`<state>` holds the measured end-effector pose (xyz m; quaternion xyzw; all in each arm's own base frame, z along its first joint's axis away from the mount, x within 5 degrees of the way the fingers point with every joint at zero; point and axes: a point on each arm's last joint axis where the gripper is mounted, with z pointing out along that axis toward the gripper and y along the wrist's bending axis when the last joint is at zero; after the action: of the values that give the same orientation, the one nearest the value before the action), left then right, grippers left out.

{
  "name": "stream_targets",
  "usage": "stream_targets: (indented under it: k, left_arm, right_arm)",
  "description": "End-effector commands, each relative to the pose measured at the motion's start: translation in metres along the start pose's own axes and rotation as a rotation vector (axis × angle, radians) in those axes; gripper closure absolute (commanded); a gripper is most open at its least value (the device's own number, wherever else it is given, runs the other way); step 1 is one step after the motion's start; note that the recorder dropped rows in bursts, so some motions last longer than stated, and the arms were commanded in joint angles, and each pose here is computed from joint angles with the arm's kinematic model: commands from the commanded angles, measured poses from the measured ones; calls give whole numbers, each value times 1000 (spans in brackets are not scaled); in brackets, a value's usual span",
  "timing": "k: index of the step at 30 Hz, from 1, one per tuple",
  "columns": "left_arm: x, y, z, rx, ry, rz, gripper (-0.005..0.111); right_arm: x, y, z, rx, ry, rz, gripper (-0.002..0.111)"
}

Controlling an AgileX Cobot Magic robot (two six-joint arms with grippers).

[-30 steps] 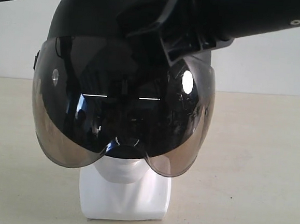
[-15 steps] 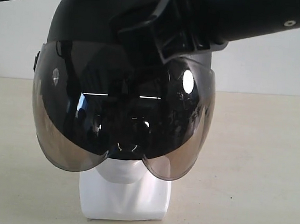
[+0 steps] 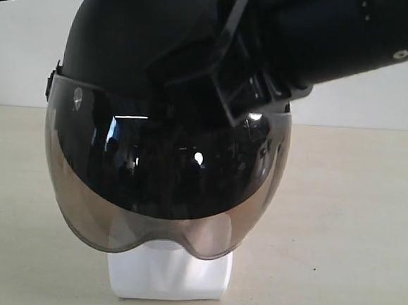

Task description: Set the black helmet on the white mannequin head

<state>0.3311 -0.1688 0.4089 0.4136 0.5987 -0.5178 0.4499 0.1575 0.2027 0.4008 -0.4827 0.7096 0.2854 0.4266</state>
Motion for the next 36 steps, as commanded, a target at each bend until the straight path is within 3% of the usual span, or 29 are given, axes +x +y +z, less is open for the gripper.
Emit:
stream_targets:
  k: [1,36]
  left_arm:
    - [0,-1,2,10,-12,-33,102]
    - [0,-1,1,9,-12,-54,102]
  right_arm:
    - [9,1,6,-25,71,-6,109]
    - [30,2,15,-43,146,35,109]
